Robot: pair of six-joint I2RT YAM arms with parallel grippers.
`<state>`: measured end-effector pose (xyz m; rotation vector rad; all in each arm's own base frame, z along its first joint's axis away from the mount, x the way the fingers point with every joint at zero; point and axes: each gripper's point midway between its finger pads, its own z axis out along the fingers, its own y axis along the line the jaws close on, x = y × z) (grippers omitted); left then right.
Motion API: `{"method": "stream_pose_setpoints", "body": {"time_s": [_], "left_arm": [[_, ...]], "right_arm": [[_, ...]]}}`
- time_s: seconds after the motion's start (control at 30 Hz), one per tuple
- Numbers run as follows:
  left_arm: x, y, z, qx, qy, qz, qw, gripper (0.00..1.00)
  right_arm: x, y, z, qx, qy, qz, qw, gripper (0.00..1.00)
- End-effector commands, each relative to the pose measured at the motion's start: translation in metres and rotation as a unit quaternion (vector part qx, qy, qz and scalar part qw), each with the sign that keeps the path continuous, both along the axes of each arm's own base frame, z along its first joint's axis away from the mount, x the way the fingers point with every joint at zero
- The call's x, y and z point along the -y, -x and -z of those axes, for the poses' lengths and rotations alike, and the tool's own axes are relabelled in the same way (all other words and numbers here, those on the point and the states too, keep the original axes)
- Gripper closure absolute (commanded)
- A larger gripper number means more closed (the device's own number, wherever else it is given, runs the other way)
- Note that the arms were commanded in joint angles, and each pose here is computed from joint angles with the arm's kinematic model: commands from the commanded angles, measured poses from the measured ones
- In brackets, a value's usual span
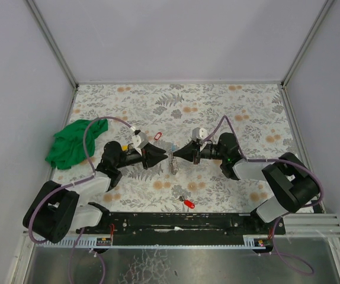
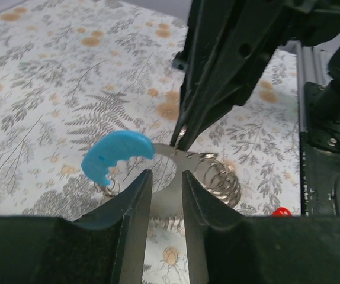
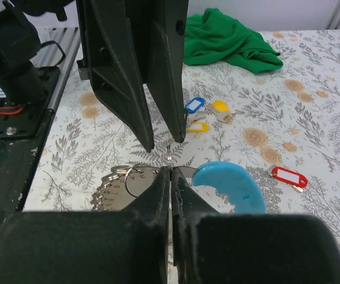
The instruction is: Put the keys on the keyring
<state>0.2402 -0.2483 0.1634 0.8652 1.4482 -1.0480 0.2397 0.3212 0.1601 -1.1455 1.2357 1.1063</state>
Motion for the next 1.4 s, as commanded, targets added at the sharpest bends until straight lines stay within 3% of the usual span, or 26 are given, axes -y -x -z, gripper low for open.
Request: {"method": "stream_pose_setpoints", "body": {"time_s": [0.0,0.43,0.63,0.87,1.07,1.2,1.37], "left_arm": [[0.006,0.011,-0.037,0.069,0.055,0.046,0.995,0.74],[0.013,0.007,-0.04,0.083,0.059,0.065,0.993,0.77],[0.014,0.01,-0.042,0.086,0.058,0.079,0.991,0.83],[0.016,0.011,-0.039,0.083,0.047,0.091,0.991,1.0],[0.01,0.002,-0.026,0.072,-0.028,0.06,0.995,1.0],[0.011,-0.002,-0.025,0.082,-0.078,0.042,0.993,1.0],[0.018,-0.004,-0.026,0.079,-0.128,0.051,0.987,1.0]], "right_arm": [[-0.003,0.005,-0.044,0.051,-0.074,-0.029,0.996,1.0],[-0.006,0.012,-0.037,0.038,-0.069,-0.057,0.995,1.0],[-0.006,0.014,-0.034,0.033,-0.065,-0.065,0.995,1.0],[-0.007,0.016,-0.033,0.029,-0.064,-0.073,0.995,1.0],[0.008,0.008,-0.024,0.033,-0.024,-0.05,0.998,0.81],[0.021,-0.006,-0.012,0.069,0.065,-0.013,0.995,0.71],[0.032,-0.012,-0.021,0.102,0.122,0.002,0.987,0.68]]}}
